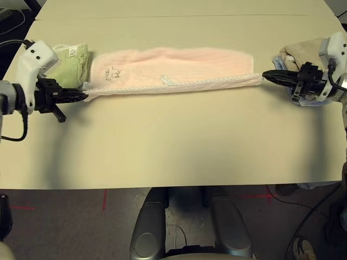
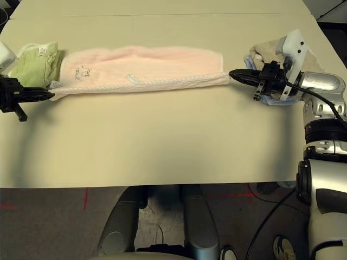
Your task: Fold the towel and set it aside.
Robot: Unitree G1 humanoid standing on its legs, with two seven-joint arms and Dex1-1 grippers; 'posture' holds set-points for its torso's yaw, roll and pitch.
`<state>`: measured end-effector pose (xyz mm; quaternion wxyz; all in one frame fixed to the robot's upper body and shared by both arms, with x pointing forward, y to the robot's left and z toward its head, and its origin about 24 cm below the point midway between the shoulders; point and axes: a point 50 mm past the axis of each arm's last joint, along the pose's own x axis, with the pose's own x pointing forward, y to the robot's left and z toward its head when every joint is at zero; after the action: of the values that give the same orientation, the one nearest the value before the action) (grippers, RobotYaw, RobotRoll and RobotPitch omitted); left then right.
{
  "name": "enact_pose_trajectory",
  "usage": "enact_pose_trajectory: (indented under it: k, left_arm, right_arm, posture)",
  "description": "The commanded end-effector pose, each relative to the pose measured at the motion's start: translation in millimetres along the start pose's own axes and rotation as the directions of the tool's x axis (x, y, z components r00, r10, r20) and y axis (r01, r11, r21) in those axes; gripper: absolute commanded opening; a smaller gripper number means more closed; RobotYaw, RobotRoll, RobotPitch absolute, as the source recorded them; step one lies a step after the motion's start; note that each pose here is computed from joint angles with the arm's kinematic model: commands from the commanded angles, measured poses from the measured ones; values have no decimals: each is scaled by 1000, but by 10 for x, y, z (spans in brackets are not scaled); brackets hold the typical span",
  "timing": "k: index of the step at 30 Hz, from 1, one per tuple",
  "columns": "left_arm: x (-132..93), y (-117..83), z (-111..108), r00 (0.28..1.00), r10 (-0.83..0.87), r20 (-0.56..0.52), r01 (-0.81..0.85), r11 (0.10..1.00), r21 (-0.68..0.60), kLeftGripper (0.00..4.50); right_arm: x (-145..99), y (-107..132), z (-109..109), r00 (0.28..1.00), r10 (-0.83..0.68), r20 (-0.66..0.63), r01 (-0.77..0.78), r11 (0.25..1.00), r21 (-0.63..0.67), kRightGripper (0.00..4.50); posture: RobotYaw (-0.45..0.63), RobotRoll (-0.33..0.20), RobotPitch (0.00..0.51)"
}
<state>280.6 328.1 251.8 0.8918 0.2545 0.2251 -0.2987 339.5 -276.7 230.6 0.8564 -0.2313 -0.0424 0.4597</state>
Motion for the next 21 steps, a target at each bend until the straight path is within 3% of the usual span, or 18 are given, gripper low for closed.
enact_pose_trajectory:
  k: [1,12,21]
  left_arm:
    - [-13,-8,-68,1000,-9,-25,9,1000,4,39]
    - [69,-127,-102,988,-146,-53,146,989,6,39]
    - [-27,-257,-93,942,-307,-132,306,952,-28,39]
  right_arm:
    - [-57,70,-70,998,47,-48,-47,999,21,0]
    - [-225,363,-137,953,256,-159,-224,955,197,0]
    - [-313,391,-123,918,327,-225,-269,929,255,0]
  posture:
    - [53,0,345]
    - [36,0,338]
    - [43,0,334]
